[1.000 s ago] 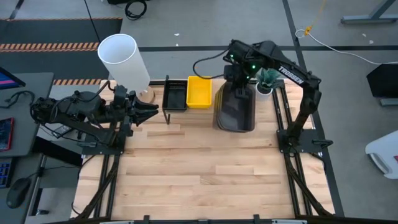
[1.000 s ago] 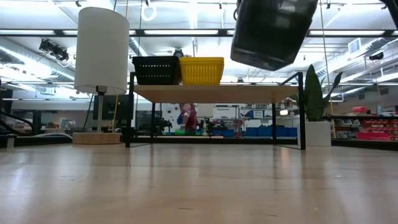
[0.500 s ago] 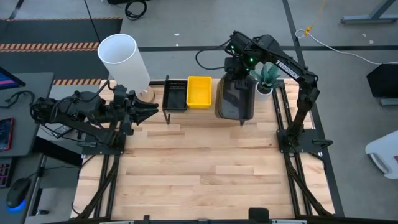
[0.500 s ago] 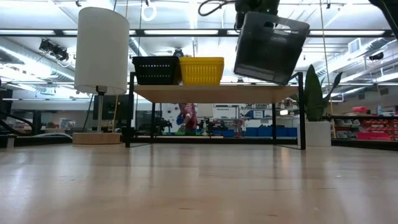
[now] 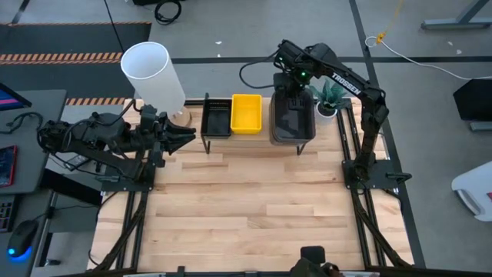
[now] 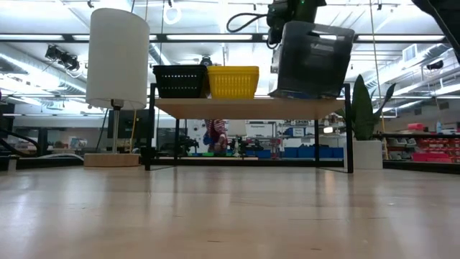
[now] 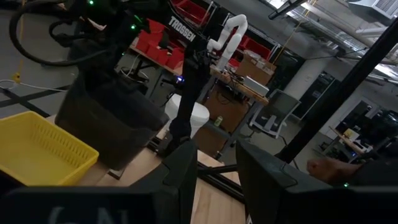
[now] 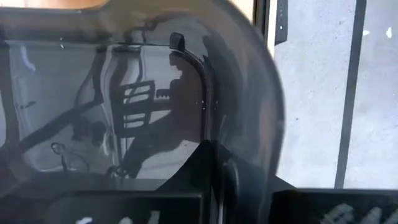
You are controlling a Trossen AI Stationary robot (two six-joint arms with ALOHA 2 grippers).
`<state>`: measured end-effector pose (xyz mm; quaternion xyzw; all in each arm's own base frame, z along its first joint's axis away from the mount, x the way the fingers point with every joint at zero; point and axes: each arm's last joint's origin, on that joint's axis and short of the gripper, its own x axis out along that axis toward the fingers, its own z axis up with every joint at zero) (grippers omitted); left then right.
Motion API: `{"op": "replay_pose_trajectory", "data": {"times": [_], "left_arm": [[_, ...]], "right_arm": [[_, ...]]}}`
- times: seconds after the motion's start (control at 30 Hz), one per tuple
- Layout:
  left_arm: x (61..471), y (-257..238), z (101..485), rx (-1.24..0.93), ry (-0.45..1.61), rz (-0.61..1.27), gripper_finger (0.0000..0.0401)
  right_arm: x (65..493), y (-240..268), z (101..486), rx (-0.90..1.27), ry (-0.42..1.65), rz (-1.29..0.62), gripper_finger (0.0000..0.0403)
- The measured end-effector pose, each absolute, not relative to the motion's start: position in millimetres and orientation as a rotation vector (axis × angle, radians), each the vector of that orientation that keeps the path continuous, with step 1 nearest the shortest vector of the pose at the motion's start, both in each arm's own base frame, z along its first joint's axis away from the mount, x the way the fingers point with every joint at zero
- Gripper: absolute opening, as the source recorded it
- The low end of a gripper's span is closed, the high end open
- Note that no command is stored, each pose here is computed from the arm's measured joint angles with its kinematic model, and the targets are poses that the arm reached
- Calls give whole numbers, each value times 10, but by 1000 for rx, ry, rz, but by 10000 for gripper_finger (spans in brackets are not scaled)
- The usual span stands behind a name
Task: Stack baskets on shelf by color
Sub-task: Put the stacked gray bin on the shelf
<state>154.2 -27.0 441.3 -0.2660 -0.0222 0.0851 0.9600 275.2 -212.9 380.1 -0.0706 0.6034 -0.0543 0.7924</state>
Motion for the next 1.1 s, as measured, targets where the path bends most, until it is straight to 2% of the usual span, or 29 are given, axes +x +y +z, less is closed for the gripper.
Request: {"op": "replay_pose_trajectory", "data": {"times": [0.2,0.63,1.1], "left_arm": [[1542,-270,4412,-537,-44,172,117],[1543,-276,4413,-538,-39,152,117],[1543,-277,4413,-538,-38,150,117]], "right_arm": [[2779,-2163,3823,-205,1260,-125,36],[2810,-2240,3855,-258,1222,-204,115],[2792,-2317,3875,-307,1240,-299,122]]}}
